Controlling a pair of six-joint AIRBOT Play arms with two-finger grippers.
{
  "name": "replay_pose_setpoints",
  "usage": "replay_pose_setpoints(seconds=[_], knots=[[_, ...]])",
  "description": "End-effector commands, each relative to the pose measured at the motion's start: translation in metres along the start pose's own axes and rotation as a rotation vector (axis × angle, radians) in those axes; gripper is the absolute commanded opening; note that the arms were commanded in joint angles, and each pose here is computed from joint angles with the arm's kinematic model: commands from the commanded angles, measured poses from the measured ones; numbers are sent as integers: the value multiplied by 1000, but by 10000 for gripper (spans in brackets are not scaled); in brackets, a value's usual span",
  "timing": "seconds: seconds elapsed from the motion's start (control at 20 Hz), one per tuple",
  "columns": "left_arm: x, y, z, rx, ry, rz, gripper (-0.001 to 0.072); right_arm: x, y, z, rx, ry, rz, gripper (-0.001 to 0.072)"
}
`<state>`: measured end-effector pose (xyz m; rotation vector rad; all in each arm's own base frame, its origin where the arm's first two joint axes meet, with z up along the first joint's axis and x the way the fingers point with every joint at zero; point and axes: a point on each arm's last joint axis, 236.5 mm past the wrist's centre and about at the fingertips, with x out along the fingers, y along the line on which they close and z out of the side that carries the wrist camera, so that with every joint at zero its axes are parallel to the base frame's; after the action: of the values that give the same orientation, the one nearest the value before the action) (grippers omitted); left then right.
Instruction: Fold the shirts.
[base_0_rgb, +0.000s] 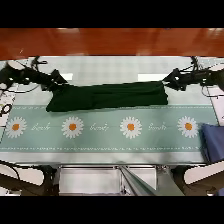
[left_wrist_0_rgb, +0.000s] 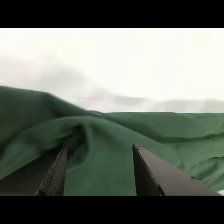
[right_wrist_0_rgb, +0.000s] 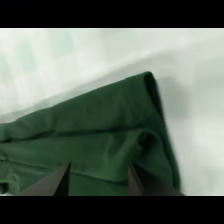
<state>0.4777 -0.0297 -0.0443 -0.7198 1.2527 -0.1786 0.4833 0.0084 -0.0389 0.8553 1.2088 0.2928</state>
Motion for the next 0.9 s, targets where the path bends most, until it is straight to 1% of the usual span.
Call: replay_pose_setpoints(seconds=[0.0, 0.05, 0.15, 0.25, 0.3, 0.4, 0.55, 0.65, 0.85], knots=[[-64, -1, 8, -11, -27, -24, 505, -67, -6, 0, -23, 15, 0, 418], [-91, -5, 14, 8, -94, -21, 505, -95, -18, 4, -19, -29, -36, 418], [-136, -18, 10, 110, -234, -1, 505, -140, -51, 2, -8, -91, -156, 418], [-157, -25, -12, 171, -372, 33, 505, -152, -79, -8, 54, -148, -205, 418], [-156, -27, -28, 173, -421, 35, 505, -142, -88, -13, 99, -171, -193, 419], [-141, -28, -67, 185, -478, 32, 505, -104, -90, -25, 171, -167, -104, 422], [-115, -34, -109, 193, -452, -14, 505, -50, -85, -37, 228, -72, -27, 422], [-104, -40, -123, 189, -408, -36, 504, -23, -80, -38, 240, -26, 2, 422], [-101, -46, -125, 180, -402, -50, 505, 16, -66, -36, 233, 42, 38, 422]])
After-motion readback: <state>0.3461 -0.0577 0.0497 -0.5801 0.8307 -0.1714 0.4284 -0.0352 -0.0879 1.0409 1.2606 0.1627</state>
